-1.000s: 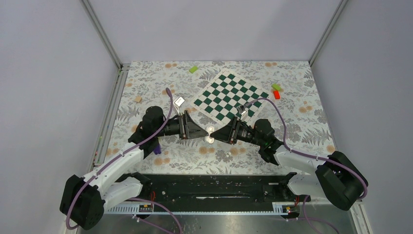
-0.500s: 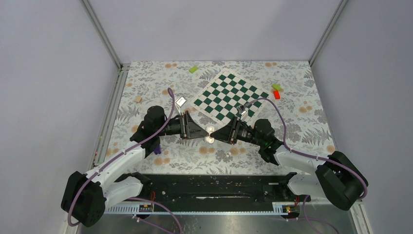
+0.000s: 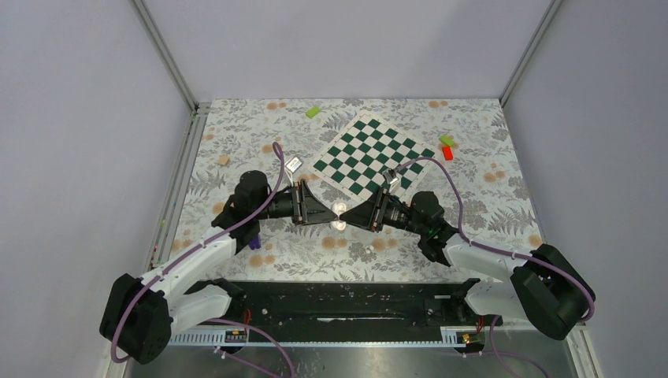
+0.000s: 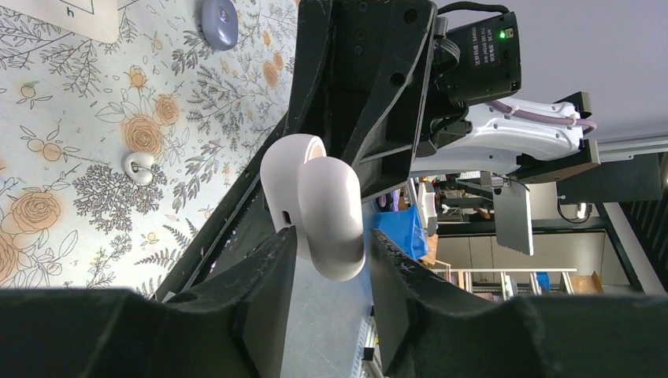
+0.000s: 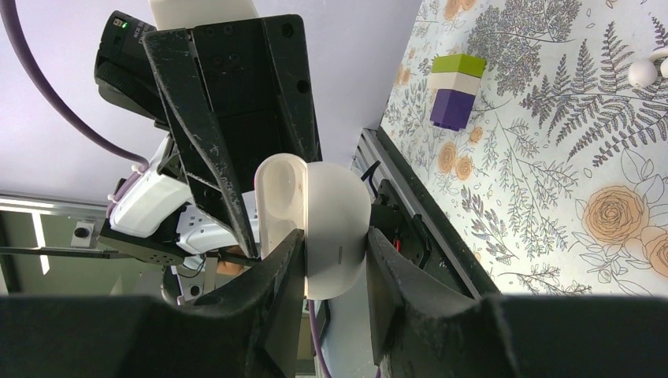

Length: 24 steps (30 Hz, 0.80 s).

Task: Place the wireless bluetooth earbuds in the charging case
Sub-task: Pass from the right arm to the left

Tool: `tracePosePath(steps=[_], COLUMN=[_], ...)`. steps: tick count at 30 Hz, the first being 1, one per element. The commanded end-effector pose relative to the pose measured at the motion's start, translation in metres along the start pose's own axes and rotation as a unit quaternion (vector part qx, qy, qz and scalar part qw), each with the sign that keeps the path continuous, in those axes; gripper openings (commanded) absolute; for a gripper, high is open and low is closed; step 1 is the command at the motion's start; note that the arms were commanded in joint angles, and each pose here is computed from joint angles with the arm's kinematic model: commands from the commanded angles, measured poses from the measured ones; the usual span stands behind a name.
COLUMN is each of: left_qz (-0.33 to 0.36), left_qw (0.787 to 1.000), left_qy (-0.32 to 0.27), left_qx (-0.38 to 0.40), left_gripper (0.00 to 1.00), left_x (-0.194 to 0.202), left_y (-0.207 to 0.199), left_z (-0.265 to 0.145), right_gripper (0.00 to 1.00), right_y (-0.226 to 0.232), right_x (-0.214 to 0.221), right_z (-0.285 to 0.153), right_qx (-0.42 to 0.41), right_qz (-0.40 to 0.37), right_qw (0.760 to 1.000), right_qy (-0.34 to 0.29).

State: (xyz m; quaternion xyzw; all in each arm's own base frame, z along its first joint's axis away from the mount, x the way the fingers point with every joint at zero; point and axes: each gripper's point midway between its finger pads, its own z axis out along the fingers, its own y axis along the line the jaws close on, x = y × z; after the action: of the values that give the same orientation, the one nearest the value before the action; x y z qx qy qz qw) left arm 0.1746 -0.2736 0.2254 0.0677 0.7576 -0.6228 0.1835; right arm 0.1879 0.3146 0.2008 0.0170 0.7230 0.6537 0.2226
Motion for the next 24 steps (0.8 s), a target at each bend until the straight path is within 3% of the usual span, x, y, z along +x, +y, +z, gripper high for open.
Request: tracePosePath(steps=[1, 4, 7, 10, 19, 24], left_qz=[0.025, 0.024, 0.027, 0.026, 0.018, 0.015], left_qw=[0.999, 0.999, 0.999, 0.999, 0.999, 0.999], left_qy=[-0.005, -0.006, -0.009, -0.011, -0.013, -0.013], left_qx=[0.02, 0.021, 0.025, 0.028, 0.031, 0.029], left_gripper=[0.37, 0.37, 0.49, 0.5, 0.42, 0.32], left_x=[-0.0043, -0.0052, -0.0065, -0.0069, -0.0066, -0.0067], left_y=[-0.009, -0.01, -0.0127, -0.0141, -0.0128, -0.0111], left_z=[-0.0006, -0.0005, -0.0006, -0.001, -0.0005, 0.0], right_gripper=[0.12, 0.12, 0.12, 0.12, 0.12, 0.12], right_y=[0.0288, 0.028, 0.0269, 0.0266, 0.0258, 0.0262], right_x=[-0.0092, -0.0091, -0.0084, -0.0087, -0.008, -0.0081], right_z=[0.0023, 0.0022, 0.0022, 0.0021, 0.0017, 0.0014], right_qx=[-0.042, -0.041, -0.041, -0.04, -0.041, -0.042], right_qz=[-0.022, -0.022, -0.021, -0.021, -0.021, -0.02], right_qw=[0.999, 0.999, 0.999, 0.999, 0.999, 0.999], right_qy=[-0.006, -0.005, -0.005, -0.005, -0.006, -0.006])
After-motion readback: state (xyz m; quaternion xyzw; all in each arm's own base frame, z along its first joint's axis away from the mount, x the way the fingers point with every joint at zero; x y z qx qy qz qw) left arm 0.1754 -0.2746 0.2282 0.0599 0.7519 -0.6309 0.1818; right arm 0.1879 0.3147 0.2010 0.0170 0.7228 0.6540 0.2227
